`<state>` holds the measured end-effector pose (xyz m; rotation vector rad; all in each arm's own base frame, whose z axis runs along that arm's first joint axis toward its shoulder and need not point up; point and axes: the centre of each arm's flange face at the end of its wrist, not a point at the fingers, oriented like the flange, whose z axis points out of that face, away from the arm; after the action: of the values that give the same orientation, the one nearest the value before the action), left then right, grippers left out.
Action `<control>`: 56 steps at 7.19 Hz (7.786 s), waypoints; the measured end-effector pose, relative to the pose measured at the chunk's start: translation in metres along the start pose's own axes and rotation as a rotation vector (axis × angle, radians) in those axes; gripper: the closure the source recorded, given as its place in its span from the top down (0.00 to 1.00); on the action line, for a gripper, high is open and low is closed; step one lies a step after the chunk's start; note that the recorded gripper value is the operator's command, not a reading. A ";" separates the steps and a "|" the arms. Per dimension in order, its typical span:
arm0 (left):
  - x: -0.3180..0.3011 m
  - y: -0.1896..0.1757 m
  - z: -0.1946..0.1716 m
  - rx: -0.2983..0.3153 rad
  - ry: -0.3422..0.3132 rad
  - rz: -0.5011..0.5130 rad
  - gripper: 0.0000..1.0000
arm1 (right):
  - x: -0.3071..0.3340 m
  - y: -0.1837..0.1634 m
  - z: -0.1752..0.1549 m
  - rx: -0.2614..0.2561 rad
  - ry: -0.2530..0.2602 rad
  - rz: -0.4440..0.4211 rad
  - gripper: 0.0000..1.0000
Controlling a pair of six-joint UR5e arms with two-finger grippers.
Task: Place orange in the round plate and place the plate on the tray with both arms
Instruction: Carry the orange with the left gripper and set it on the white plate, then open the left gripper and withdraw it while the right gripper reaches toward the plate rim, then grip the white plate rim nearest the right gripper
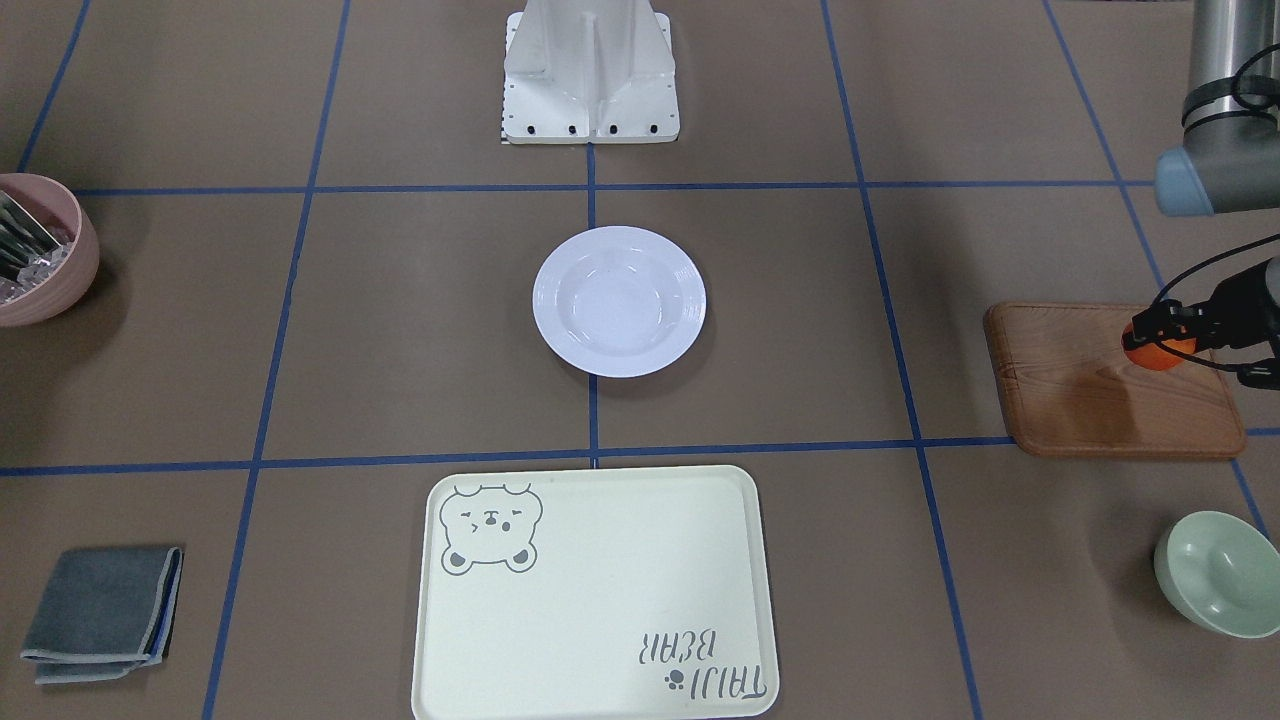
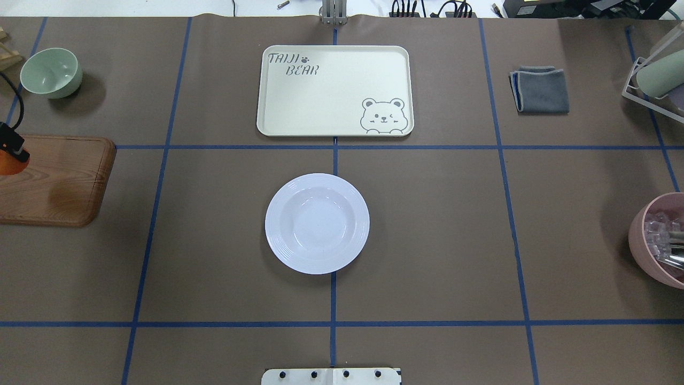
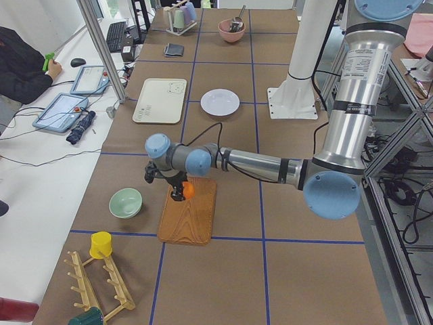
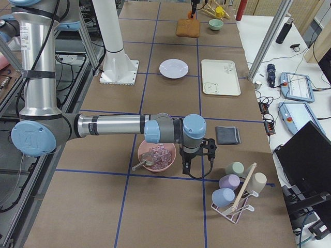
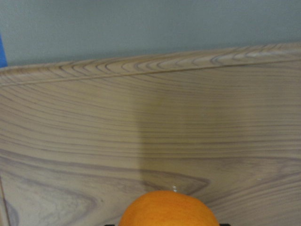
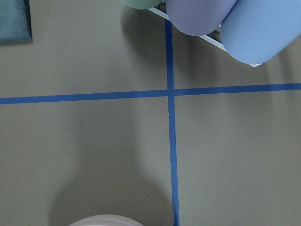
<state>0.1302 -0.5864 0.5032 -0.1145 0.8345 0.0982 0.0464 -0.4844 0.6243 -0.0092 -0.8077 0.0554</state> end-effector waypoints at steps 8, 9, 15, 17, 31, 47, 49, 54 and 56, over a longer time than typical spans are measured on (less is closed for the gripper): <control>0.413 0.061 0.020 -0.032 0.042 -0.178 0.00 | -0.025 -0.012 0.005 -0.006 0.001 -0.035 1.00; 0.442 0.074 0.048 -0.020 0.034 -0.175 0.00 | -0.031 -0.015 0.003 -0.001 0.006 0.011 1.00; 0.562 0.091 0.149 0.034 0.066 -0.196 0.98 | -0.044 -0.023 -0.002 0.027 -0.003 0.086 1.00; 0.564 0.092 0.147 0.073 0.067 -0.194 0.98 | -0.049 -0.023 -0.001 0.038 -0.008 0.057 1.00; 0.297 0.017 0.016 0.222 -0.048 -0.170 0.98 | -0.491 0.054 0.115 -0.067 -0.422 0.175 1.00; 0.207 -0.009 0.005 0.199 -0.101 -0.127 0.98 | -0.585 0.146 0.217 0.127 -0.852 0.160 1.00; 0.206 -0.009 0.006 0.197 -0.103 -0.129 0.98 | -0.587 0.147 0.220 0.127 -0.856 0.170 1.00; 0.202 -0.012 0.013 0.187 -0.112 -0.136 0.98 | -0.604 0.152 0.237 0.142 -0.843 0.183 1.00; 0.201 -0.013 0.014 0.184 -0.114 -0.139 0.98 | -0.611 0.151 0.237 0.142 -0.849 0.185 1.00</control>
<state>0.2767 -0.5888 0.3639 0.0071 0.7162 -0.1019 -0.5535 -0.3693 0.3423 0.0794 -1.6485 0.3057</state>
